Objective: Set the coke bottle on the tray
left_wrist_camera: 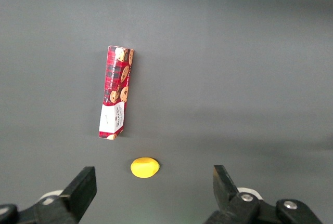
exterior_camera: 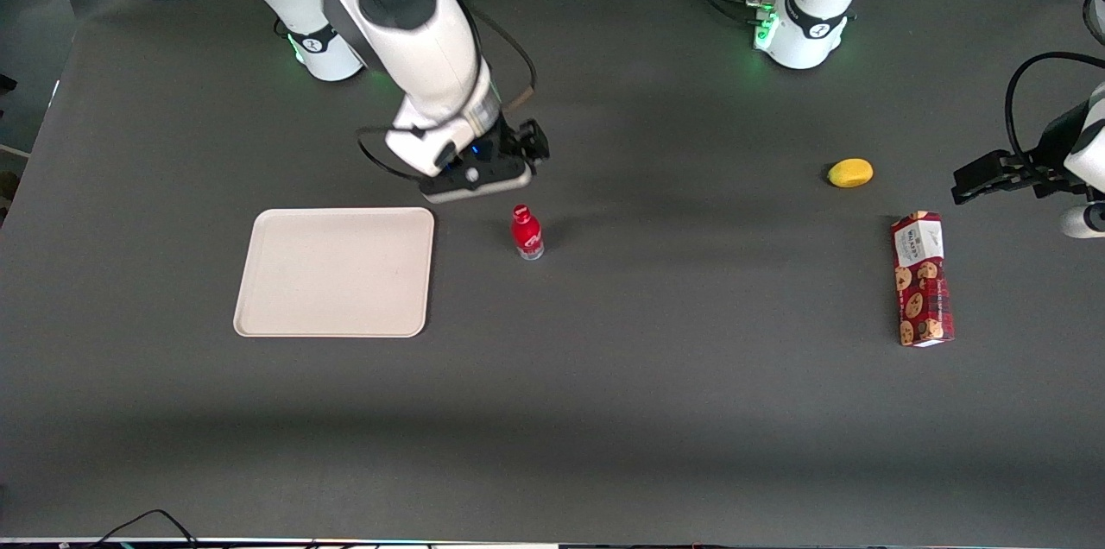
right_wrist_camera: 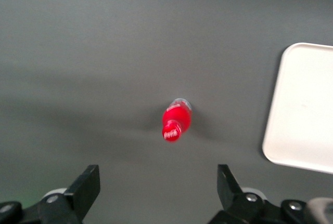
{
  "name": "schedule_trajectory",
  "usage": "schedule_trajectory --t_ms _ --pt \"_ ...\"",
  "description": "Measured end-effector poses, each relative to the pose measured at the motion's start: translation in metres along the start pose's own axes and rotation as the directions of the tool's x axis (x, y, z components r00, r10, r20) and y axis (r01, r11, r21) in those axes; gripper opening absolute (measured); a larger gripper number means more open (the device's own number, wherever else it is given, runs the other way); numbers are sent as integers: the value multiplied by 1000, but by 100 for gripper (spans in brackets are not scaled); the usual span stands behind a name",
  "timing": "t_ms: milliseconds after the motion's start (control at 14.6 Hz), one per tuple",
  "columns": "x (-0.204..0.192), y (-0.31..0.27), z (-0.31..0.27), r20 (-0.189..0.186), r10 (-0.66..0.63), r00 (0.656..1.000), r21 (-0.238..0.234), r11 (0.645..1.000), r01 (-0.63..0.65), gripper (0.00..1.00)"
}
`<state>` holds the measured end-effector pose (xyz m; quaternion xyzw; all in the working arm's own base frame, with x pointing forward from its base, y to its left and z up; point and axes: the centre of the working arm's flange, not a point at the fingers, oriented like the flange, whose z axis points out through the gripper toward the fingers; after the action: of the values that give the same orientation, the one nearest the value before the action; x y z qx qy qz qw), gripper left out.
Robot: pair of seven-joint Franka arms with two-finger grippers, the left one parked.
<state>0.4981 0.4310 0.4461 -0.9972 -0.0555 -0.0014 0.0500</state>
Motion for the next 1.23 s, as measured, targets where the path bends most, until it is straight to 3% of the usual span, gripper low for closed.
schedule_trajectory --t_ms 205,342,547,1231 --pt "-4 6 74 37 6 999 -29 1000 -5 100" --pt "-1 6 95 36 8 999 -30 1000 -7 100" --pt "2 4 111 27 8 1000 -26 1000 -7 100" --pt "-5 3 144 62 2 998 -49 999 1 100"
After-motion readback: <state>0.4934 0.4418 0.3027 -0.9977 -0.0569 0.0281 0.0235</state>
